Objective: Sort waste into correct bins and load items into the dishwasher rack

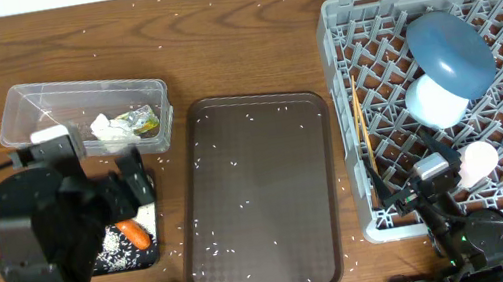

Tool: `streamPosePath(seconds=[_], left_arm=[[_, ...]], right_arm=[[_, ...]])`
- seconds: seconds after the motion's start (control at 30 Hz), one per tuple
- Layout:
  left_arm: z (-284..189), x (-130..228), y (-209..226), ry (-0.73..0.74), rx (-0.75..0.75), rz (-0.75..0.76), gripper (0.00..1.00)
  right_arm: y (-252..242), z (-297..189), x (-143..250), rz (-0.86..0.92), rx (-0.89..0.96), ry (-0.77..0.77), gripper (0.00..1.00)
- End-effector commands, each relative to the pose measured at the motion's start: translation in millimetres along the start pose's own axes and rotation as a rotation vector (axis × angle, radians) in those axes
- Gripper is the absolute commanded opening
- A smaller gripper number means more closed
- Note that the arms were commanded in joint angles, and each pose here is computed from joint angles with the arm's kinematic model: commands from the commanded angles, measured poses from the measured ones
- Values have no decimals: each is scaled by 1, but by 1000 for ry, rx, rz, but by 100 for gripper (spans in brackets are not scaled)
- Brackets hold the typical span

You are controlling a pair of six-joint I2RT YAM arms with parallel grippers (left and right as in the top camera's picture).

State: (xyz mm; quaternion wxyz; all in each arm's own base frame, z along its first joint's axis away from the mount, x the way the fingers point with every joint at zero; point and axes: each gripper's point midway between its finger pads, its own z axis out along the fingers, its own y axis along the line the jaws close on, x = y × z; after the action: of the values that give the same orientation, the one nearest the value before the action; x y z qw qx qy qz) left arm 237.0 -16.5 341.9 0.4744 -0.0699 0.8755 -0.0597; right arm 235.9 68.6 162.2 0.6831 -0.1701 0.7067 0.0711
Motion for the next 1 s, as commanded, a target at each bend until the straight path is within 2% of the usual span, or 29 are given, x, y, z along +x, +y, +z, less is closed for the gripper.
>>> streamPosePath(seconds=[0.0, 0.2, 0.53, 0.77, 0.97], left_arm=[[4, -4, -13, -86, 83, 162, 98], [9, -5, -5, -299, 95, 195, 98], [20, 43, 12, -517, 90, 192, 98], [37, 72, 17, -626, 101, 196, 98], [55, 94, 22, -624, 100, 196, 98]], right_arm=[[0, 0, 1, -8, 0, -3, 99], [0, 0, 1, -8, 0, -3, 99], [0, 0, 1, -8, 0, -3, 99], [0, 0, 1, -8, 0, -3, 99], [0, 0, 1, -8, 0, -3, 99]])
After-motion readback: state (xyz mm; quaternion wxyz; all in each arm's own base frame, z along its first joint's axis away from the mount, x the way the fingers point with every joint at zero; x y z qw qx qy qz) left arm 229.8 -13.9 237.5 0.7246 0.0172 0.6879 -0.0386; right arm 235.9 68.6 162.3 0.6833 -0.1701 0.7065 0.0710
